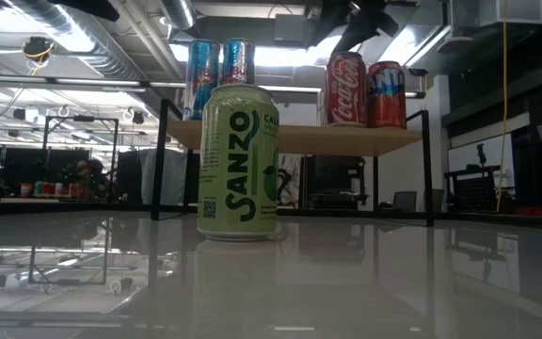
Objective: Sort soda cans
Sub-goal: Put the red-white soda can on the shelf aligned with the red-silver soda cans, then put the green soda can on the shelf
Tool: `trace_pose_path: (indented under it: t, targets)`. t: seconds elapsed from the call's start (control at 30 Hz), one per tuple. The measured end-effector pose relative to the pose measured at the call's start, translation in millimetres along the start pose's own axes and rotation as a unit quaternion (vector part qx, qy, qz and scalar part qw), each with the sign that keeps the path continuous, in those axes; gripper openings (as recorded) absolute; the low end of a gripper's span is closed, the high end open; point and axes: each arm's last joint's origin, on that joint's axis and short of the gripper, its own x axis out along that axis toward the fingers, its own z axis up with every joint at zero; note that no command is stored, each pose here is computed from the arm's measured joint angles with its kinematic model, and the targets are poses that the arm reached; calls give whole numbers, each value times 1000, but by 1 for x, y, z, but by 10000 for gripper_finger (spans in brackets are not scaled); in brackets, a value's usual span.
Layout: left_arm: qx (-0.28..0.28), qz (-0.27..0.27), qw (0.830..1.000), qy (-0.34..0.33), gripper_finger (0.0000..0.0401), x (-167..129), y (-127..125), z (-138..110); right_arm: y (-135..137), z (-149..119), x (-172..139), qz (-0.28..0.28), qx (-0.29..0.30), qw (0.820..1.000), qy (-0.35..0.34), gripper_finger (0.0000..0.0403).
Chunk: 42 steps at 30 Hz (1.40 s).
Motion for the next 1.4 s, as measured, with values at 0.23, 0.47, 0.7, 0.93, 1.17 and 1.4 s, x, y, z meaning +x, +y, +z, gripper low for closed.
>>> trace_pose_path:
  t: [0.23,0.47,0.7,0.93,1.17,1.4]
  targets:
    - [-2,-2,1000,0,386,0,0,0,0,0,0,-1,-2,1000,0,232]
    - [-2,-3,1000,0,386,0,0,0,-1,6,-8,14,-2,1000,-14,232]
    - [-2,-3,1000,0,386,0,0,0,10,21,-21,158,-27,987,-18,232]
    - [-2,-3,1000,0,386,0,0,0,30,27,-28,308,-38,950,-32,232]
    - [-2,-3,1000,0,386,0,0,0,45,27,-33,337,-38,939,-64,232]
    - [-2,-3,1000,0,386,0,0,0,45,30,-33,329,-21,941,-80,232]
